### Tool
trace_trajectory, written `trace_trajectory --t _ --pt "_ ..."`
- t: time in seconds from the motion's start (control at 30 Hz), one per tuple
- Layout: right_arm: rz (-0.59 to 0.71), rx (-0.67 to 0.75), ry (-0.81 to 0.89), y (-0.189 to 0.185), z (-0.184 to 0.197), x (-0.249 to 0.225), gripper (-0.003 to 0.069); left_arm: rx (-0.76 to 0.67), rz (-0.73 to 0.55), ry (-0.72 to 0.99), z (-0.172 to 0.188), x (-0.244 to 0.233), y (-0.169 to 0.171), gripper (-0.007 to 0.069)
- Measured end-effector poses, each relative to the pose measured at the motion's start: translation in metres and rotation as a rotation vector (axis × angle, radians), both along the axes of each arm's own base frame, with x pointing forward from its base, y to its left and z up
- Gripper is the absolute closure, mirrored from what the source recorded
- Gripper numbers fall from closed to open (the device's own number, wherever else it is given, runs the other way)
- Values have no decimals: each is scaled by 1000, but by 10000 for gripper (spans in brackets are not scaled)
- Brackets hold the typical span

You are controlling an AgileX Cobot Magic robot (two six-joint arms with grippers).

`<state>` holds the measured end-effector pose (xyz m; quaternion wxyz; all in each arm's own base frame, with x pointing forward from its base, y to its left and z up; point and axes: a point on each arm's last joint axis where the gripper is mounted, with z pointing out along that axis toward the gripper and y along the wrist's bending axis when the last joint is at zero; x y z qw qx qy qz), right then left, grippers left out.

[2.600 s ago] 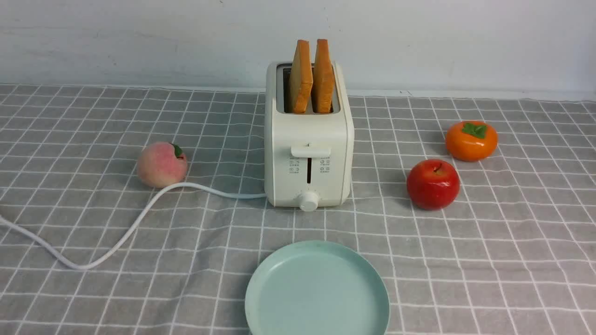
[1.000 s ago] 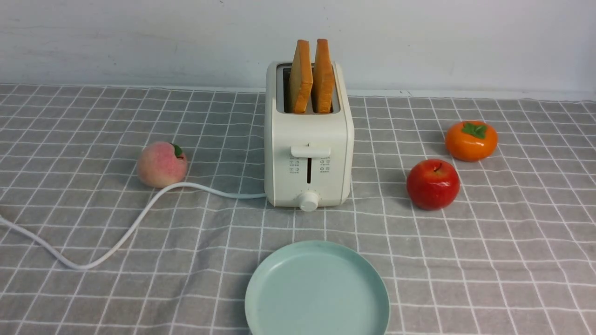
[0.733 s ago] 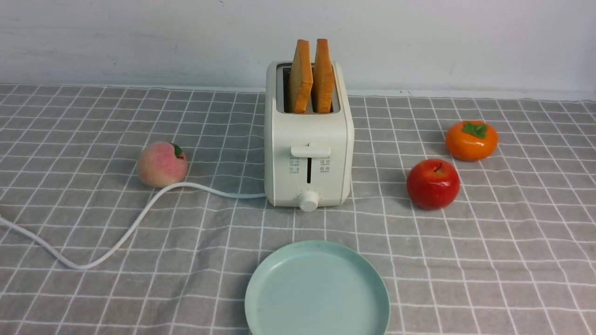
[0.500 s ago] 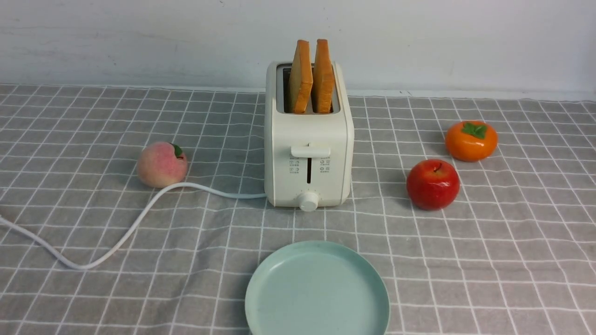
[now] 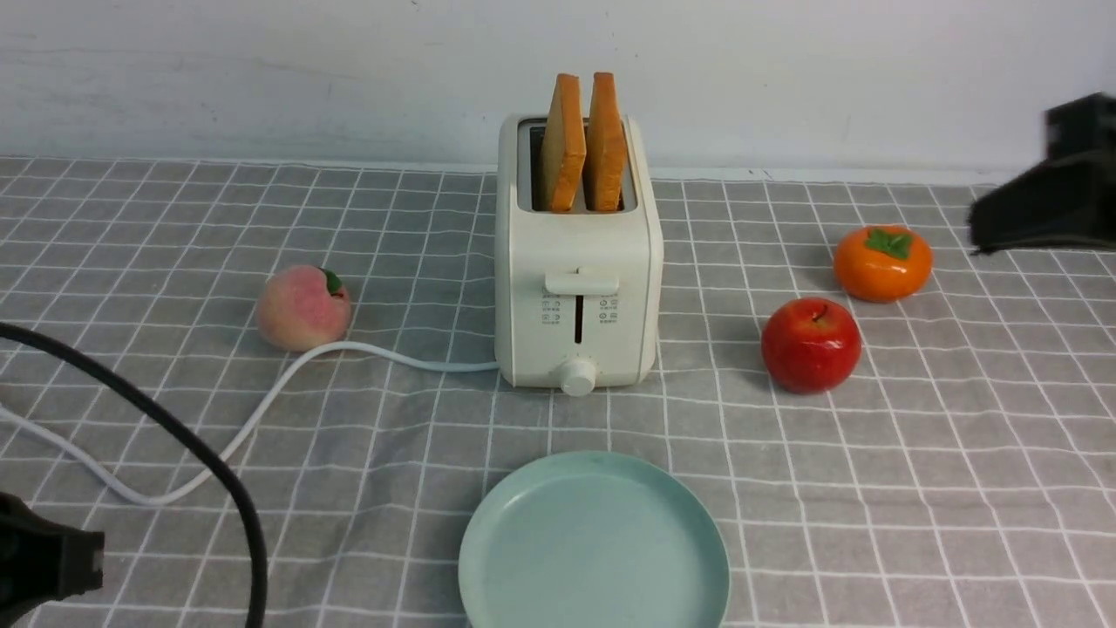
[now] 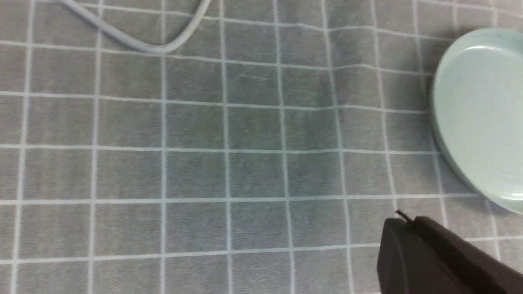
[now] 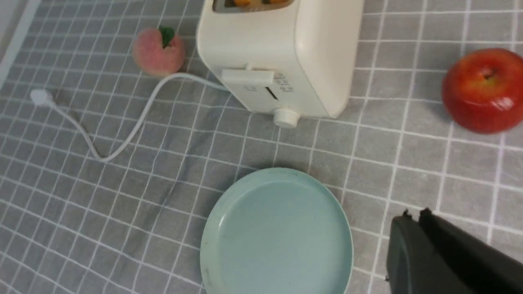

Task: Take toasted bread from bread machine on grey coffee table place on plate.
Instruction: 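Grasp the toast slice in the toaster and pull it up out of the slot with the right gripper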

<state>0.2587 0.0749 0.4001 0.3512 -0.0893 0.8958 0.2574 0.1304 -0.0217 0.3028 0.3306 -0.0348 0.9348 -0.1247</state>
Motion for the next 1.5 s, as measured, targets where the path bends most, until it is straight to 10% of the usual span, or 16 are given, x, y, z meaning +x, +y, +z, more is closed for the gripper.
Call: trace_trajectory --t 0.57,0.83,1.0,1.07,1.23,1.5 --pt "83 -29 -104 113 -78 190 78 50 -32 0 0 -2 2 639" --pt "23 -58 -137 114 -92 212 171 69 -33 6 -1 -3 3 639" --pt "8 -36 -148 118 -96 216 371 70 -33 5 -1 -3 3 639" --pt "22 -32 -142 120 -91 213 568 70 -33 5 -1 -3 3 639" --pt "57 -78 -144 111 -65 198 565 70 -35 12 -1 -3 3 639" --pt "118 -155 -293 51 88 76 564 44 -36 12 -1 -3 1 639"
